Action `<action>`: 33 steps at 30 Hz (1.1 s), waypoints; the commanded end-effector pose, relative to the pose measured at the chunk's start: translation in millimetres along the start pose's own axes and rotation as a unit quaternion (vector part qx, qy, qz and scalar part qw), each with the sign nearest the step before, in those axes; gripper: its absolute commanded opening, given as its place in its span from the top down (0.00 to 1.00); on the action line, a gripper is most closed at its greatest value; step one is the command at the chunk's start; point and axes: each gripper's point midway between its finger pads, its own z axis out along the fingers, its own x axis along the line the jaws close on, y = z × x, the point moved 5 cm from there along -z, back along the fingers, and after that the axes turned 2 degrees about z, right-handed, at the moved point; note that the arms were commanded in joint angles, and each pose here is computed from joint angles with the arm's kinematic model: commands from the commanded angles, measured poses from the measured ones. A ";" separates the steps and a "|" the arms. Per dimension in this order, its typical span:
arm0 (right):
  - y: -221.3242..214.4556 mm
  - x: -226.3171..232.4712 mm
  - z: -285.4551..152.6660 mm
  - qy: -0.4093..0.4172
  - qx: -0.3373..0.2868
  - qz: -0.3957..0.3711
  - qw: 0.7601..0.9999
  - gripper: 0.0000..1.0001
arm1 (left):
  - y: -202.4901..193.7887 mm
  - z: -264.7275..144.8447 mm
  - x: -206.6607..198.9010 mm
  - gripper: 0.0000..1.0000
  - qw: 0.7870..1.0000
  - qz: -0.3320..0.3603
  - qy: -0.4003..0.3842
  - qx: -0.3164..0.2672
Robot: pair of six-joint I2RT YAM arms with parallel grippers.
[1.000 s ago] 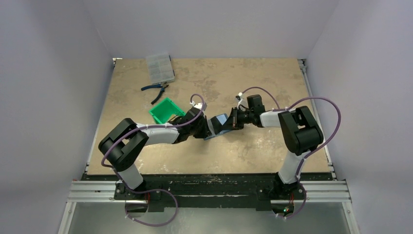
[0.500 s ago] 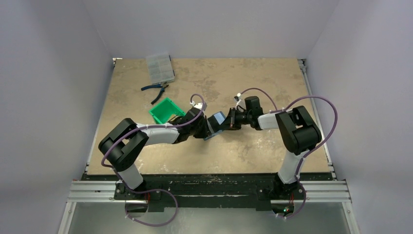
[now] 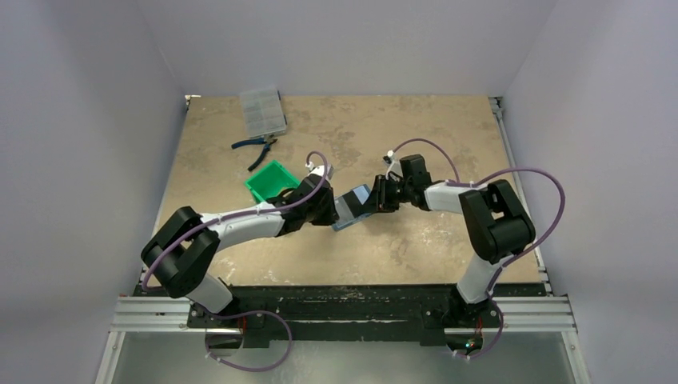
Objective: Put the credit cards into the card holder
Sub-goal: Insert the credit card into the card holder.
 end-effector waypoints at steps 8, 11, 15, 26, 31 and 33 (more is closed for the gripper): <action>27.3 19.8 -21.5 -0.083 -0.041 -0.089 0.992 0.57 | -16.9 7.1 18.7 1.00 0.999 0.011 0.036 0.010; 35.9 28.8 -14.0 -0.069 -0.046 -0.096 0.992 0.56 | -19.1 6.8 22.3 1.00 0.999 0.012 0.044 0.011; 46.9 33.8 -1.8 -0.051 -0.045 -0.096 0.993 0.55 | -24.2 9.2 26.6 1.00 0.998 0.012 0.052 0.019; 38.9 37.3 25.2 -0.036 -0.024 -0.099 0.994 0.52 | -31.2 14.6 30.0 1.00 0.998 0.010 0.053 0.026; 21.2 57.4 37.3 0.004 -0.002 -0.100 0.995 0.52 | -32.0 18.5 29.5 1.00 0.998 0.012 0.052 0.029; 11.1 64.9 39.2 0.036 0.013 -0.091 0.995 0.52 | -31.9 19.8 29.6 1.00 0.998 0.014 0.053 0.030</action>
